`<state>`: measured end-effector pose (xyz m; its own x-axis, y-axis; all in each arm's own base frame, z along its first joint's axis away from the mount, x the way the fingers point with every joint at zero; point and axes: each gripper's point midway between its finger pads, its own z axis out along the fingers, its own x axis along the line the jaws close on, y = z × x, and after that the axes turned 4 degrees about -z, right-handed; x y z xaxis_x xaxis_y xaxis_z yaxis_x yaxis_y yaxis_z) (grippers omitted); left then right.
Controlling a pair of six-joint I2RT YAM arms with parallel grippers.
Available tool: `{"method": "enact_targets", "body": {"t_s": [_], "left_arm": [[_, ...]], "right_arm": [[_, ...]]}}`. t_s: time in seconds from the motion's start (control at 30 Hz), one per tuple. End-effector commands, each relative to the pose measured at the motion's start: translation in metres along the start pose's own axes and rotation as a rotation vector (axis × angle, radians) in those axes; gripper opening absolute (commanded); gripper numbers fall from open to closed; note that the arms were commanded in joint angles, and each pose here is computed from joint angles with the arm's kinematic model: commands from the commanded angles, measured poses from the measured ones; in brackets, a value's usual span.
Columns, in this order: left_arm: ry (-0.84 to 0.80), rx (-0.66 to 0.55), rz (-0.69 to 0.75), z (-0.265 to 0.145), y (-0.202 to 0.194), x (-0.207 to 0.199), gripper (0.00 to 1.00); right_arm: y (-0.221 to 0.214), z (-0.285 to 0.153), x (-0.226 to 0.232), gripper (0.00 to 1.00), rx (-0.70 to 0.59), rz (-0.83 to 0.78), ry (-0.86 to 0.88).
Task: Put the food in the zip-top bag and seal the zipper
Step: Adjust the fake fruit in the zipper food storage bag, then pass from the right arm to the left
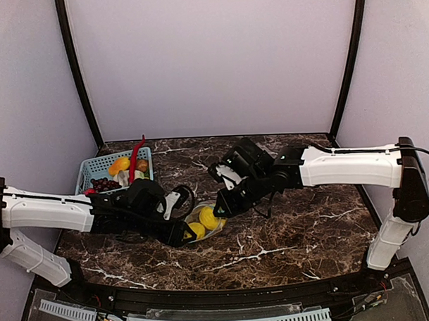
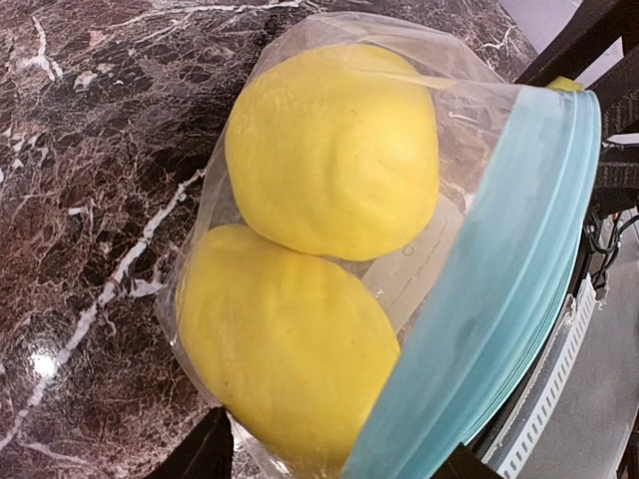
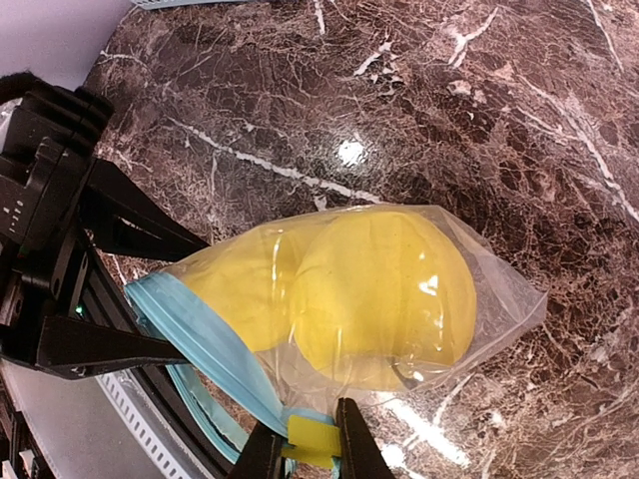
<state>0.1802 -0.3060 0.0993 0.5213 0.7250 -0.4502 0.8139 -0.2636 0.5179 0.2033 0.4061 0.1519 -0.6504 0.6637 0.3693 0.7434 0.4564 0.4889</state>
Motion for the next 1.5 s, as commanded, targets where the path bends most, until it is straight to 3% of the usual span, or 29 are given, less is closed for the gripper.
{"method": "enact_targets", "body": {"t_s": [0.0,0.27,0.33,0.4,0.47,0.73,0.97,1.13,1.33,1.47], "left_arm": [[0.011,-0.026,0.024,0.003,0.012,-0.003,0.56],[0.028,-0.036,0.043,0.006,0.018,-0.003,0.52],[0.018,-0.053,0.060,-0.001,0.022,-0.007,0.60],[0.011,-0.075,0.075,-0.010,0.027,-0.010,0.77],[0.018,-0.093,0.087,-0.022,0.031,-0.012,0.87],[-0.019,-0.065,0.080,-0.039,0.016,-0.016,0.95],[-0.049,-0.018,0.172,-0.031,-0.003,-0.018,0.92],[0.020,-0.009,0.231,-0.022,-0.005,-0.011,0.88],[0.089,0.000,0.301,-0.011,-0.003,-0.008,0.78],[0.169,0.007,0.336,-0.005,0.000,-0.001,0.65]], "right_arm": [[0.008,-0.008,0.006,0.09,-0.040,-0.001,0.035],[0.007,-0.009,0.001,0.09,-0.045,0.016,0.015],[0.007,-0.009,-0.004,0.08,-0.050,0.033,-0.001],[0.008,-0.012,-0.009,0.08,-0.056,0.049,-0.019],[0.009,-0.014,-0.013,0.08,-0.062,0.060,-0.028],[0.011,-0.018,-0.021,0.08,-0.074,0.081,-0.040],[0.011,-0.017,-0.022,0.08,-0.071,0.087,-0.041],[0.011,-0.017,-0.023,0.08,-0.070,0.090,-0.041],[0.011,-0.017,-0.023,0.08,-0.070,0.095,-0.041],[0.011,-0.017,-0.024,0.08,-0.070,0.095,-0.042]]}}
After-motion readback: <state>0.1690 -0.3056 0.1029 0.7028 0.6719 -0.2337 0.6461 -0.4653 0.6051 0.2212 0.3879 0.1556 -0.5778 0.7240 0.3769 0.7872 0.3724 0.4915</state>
